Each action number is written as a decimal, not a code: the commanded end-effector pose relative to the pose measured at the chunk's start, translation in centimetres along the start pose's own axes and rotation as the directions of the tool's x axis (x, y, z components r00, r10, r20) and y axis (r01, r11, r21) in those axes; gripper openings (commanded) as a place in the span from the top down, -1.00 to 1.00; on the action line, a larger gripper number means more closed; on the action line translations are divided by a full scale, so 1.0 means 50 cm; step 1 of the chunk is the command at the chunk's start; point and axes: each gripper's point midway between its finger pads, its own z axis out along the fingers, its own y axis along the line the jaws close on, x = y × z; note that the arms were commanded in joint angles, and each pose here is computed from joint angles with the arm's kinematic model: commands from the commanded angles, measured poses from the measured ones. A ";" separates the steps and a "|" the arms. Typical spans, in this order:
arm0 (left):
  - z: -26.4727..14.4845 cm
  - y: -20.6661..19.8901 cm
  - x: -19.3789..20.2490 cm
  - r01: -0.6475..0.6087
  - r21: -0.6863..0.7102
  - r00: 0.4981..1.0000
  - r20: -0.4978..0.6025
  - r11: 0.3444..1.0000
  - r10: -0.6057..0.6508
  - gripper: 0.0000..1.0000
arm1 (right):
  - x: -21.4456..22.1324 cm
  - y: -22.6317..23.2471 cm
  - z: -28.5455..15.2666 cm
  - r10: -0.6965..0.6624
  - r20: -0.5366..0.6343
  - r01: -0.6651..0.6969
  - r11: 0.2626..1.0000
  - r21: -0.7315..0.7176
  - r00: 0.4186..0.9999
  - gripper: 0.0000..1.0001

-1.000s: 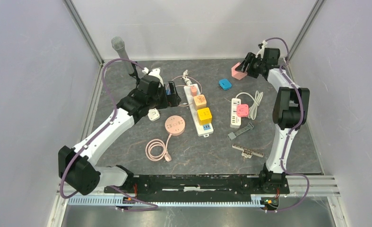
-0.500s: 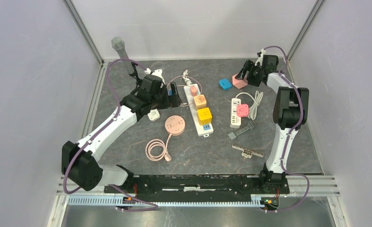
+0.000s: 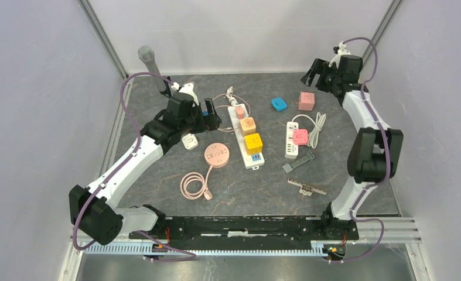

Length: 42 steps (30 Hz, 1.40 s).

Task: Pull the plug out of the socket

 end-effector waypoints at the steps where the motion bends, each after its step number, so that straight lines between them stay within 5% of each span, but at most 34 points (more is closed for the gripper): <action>1: -0.017 -0.011 -0.024 0.019 0.046 0.998 0.057 0.999 -0.022 -1.00 | -0.017 0.063 -0.094 -0.077 0.091 0.079 0.997 -0.026 0.993 -0.96; 11: -0.004 0.002 -0.001 0.082 0.034 0.996 0.030 0.996 -0.083 -1.00 | 0.185 0.270 -0.214 -0.256 0.053 0.259 0.963 -0.079 0.965 -0.96; 26: 0.032 -0.008 0.064 0.148 0.064 0.984 -0.105 0.987 -0.141 -1.00 | 0.503 0.409 -0.224 -0.440 -0.212 0.380 0.885 -0.270 0.873 -0.95; 31: 0.047 -0.009 0.082 0.157 0.063 0.978 -0.147 0.986 -0.146 -1.00 | 0.522 0.351 -0.197 -0.415 -0.273 0.408 0.909 -0.085 0.868 -0.91; 42: 0.107 -0.060 0.105 0.195 0.150 0.950 -0.274 0.969 -0.149 -0.86 | 0.540 0.375 -0.150 -0.433 -0.273 0.417 0.901 -0.118 0.859 -0.29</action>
